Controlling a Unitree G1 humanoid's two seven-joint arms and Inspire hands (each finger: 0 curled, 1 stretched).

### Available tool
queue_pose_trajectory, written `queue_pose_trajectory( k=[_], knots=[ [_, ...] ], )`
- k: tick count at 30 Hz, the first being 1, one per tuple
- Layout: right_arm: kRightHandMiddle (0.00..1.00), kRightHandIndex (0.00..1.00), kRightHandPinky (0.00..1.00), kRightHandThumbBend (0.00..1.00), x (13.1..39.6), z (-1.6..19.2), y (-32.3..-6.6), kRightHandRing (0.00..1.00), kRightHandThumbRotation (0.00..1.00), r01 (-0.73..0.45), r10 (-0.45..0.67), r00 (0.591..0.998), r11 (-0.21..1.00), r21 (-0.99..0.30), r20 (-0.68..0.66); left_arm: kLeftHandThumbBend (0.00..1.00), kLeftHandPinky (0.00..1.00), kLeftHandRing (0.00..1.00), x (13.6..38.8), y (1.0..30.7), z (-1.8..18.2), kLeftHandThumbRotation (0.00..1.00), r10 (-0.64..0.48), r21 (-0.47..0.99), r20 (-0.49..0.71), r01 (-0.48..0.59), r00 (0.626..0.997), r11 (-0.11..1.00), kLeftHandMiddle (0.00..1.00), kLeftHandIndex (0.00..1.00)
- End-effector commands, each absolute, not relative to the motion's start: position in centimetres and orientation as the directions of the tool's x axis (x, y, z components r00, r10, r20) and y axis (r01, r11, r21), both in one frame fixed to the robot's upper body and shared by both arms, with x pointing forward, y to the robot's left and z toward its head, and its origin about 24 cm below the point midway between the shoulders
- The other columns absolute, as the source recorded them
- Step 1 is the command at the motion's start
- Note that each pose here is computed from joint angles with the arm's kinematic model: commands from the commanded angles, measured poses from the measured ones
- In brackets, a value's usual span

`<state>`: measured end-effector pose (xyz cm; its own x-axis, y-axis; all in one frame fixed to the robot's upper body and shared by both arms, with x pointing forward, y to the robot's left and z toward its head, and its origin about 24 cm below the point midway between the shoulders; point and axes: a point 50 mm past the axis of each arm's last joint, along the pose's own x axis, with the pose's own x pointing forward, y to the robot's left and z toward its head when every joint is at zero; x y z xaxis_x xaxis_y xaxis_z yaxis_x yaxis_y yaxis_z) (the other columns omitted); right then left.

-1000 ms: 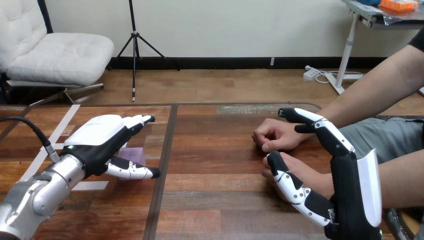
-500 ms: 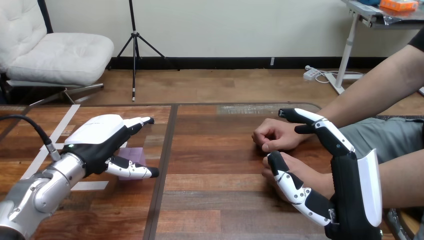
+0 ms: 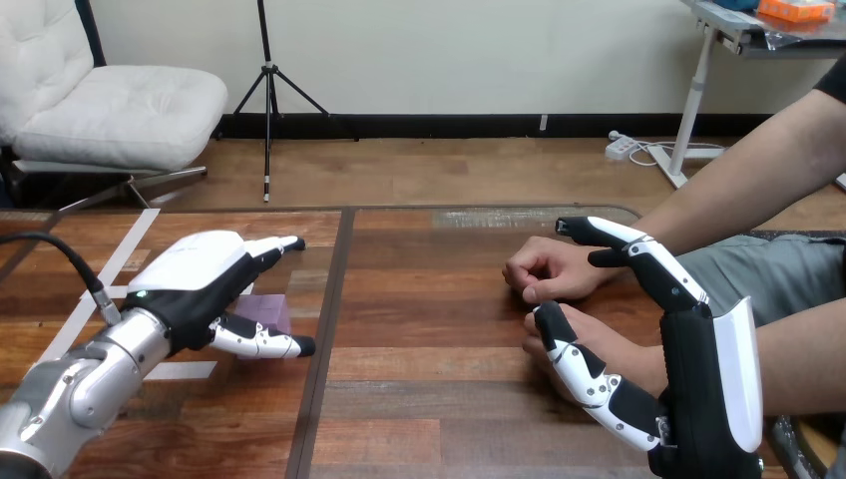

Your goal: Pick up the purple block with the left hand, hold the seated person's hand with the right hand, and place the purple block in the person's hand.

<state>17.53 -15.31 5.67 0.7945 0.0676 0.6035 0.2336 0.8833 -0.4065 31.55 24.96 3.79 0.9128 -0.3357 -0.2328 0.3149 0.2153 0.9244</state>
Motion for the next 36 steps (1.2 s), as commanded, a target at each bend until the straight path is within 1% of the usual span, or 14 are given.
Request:
queue_pose_trajectory(
  k=[1,13,16,17,21,26,36],
  knots=[
    [0.74,0.71,0.65,0.42,18.34,6.54,-15.52,0.73,0.38,0.249,0.071,0.768,0.882,-0.400,0.636,0.77,0.86,0.92,33.37,24.30,6.14,0.46,-0.343,0.948,-0.154,0.236,0.927,0.212,0.93,0.92],
    [0.74,0.71,0.66,0.42,18.25,6.63,-15.62,0.73,0.39,0.247,0.071,0.775,0.881,-0.404,0.628,0.78,0.88,0.92,33.42,24.34,5.92,0.46,-0.334,0.949,-0.165,0.241,0.928,0.202,0.93,0.92],
    [0.73,0.70,0.65,0.42,18.23,6.66,-15.63,0.73,0.39,0.248,0.070,0.776,0.880,-0.405,0.627,0.78,0.90,0.93,33.43,24.36,5.86,0.46,-0.333,0.949,-0.169,0.245,0.928,0.201,0.93,0.92],
    [0.73,0.70,0.65,0.42,18.23,6.67,-15.63,0.73,0.39,0.249,0.070,0.776,0.880,-0.406,0.627,0.78,0.92,0.93,33.43,24.37,5.85,0.47,-0.333,0.948,-0.170,0.246,0.928,0.200,0.93,0.92],
    [0.73,0.70,0.65,0.42,18.22,6.70,-15.65,0.72,0.40,0.250,0.069,0.777,0.879,-0.407,0.625,0.78,0.96,0.94,33.43,24.38,5.77,0.47,-0.331,0.948,-0.175,0.249,0.927,0.196,0.93,0.93],
    [0.73,0.70,0.65,0.42,18.22,6.75,-15.67,0.73,0.40,0.249,0.074,0.778,0.875,-0.415,0.624,0.78,0.99,0.96,33.45,24.41,5.63,0.48,-0.326,0.949,-0.182,0.253,0.928,0.190,0.95,0.94],
    [0.73,0.70,0.65,0.42,18.20,6.77,-15.75,0.73,0.41,0.239,0.080,0.783,0.877,-0.417,0.617,0.78,0.99,0.97,33.37,24.31,5.30,0.48,-0.318,0.946,-0.180,0.252,0.931,0.203,0.96,0.95]
  ],
)
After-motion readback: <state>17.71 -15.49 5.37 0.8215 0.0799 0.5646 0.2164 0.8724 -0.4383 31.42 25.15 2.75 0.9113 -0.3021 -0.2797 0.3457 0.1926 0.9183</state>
